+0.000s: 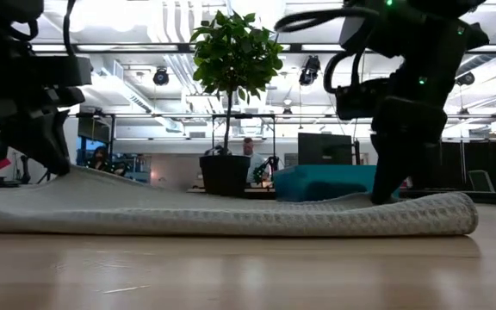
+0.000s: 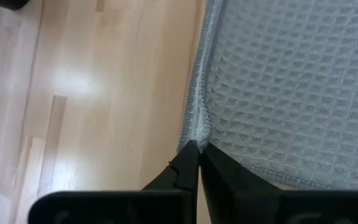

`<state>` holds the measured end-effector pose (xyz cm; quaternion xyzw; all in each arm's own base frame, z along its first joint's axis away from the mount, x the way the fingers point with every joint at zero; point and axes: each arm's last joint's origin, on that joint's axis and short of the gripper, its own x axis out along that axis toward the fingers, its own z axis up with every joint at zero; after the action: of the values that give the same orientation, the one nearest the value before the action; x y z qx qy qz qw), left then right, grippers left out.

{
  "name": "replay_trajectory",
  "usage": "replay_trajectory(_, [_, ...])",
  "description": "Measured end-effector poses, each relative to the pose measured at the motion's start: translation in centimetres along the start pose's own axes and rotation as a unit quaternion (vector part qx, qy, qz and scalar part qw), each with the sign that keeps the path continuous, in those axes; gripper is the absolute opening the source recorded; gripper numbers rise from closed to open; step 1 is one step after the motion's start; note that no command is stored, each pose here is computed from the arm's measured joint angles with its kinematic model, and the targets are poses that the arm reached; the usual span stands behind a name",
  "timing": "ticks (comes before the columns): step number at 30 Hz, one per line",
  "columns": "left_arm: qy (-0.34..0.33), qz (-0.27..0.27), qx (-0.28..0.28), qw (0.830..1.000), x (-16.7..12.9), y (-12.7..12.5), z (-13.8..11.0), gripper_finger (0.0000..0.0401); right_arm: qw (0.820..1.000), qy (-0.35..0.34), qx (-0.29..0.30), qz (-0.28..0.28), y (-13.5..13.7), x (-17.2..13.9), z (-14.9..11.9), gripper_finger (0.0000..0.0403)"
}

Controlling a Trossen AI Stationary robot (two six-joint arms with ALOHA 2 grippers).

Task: Fold microfiber towels
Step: Fold the gray microfiber towel

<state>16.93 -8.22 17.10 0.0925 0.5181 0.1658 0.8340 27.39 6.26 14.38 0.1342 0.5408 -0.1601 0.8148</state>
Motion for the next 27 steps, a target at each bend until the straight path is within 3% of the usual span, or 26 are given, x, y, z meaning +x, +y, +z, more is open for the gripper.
replay_trajectory(20, [0.009, 0.016, 0.003, 1.0, 1.3, 0.2, -1.5, 0.0001, 0.996, 0.009, 0.08, -0.023, -1.0, 0.7, 0.3, 0.0018])
replay_trajectory(27, [-0.013, 0.065, 0.003, 0.998, 1.1, 0.9, -1.3, 0.0065, 0.992, -0.053, 0.1, -0.048, -1.7, -1.3, 1.1, 0.0061])
